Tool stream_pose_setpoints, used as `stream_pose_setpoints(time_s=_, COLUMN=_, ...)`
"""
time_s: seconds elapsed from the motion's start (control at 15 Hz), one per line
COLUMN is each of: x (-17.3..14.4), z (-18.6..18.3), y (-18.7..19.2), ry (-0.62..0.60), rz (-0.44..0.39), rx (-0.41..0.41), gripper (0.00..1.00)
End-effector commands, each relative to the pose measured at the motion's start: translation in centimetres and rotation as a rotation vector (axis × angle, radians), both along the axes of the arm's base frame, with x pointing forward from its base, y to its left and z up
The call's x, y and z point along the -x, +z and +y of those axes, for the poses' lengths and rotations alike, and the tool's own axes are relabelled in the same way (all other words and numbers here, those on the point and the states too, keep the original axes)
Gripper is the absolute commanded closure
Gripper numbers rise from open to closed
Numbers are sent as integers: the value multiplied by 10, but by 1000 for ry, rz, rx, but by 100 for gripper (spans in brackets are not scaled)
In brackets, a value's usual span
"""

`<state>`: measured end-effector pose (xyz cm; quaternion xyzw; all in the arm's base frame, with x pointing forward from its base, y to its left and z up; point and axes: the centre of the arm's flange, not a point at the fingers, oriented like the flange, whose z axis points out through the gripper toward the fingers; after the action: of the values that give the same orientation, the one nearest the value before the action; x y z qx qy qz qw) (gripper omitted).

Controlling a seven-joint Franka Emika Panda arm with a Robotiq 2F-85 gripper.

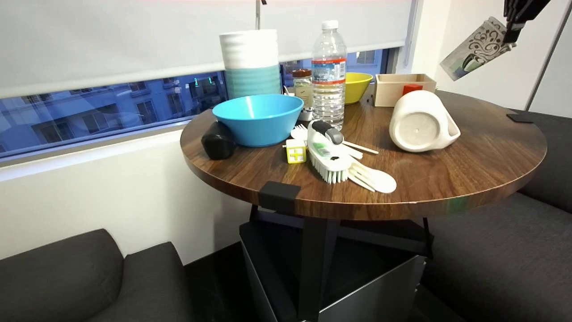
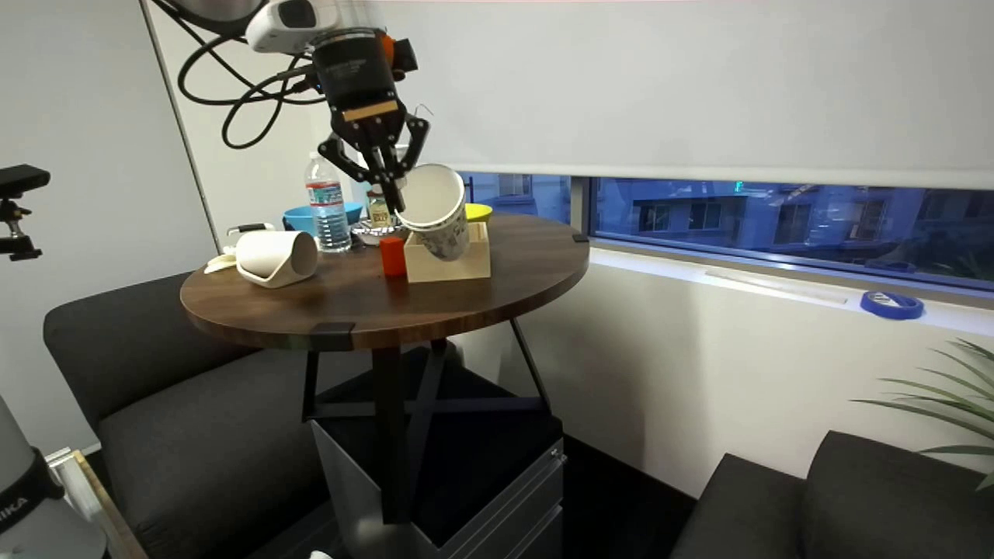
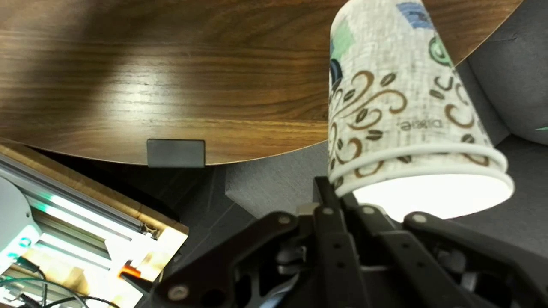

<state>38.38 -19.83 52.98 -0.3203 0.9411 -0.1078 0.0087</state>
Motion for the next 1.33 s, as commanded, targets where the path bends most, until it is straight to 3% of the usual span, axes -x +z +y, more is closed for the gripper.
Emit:
stream_pose_setpoints(time_s=0.0, x=12, z=8, y=6, ry=31, rz=50, rx=76, gripper=99)
stream_pose_setpoints(time_s=0.47, x=3, z=43, y=2, ry=228, rz=189, rx=211, gripper=99)
stream_pose_setpoints(time_s=0.6, x=-6, z=64, y=-3, ry=321, rz=230, rx=253, gripper=99)
stream_pose_setpoints(time_s=0.73, x=-33, z=109, y=-11, ry=398, rz=280, rx=297, gripper=99)
stream_pose_setpoints(time_s=0.93, x=-47, z=158, y=-26, ry=495, rz=368, rx=346, gripper=99)
stream_pose_setpoints(time_s=1.27, x=-60, z=199, y=-45, ry=534, rz=533, rx=398, gripper=99)
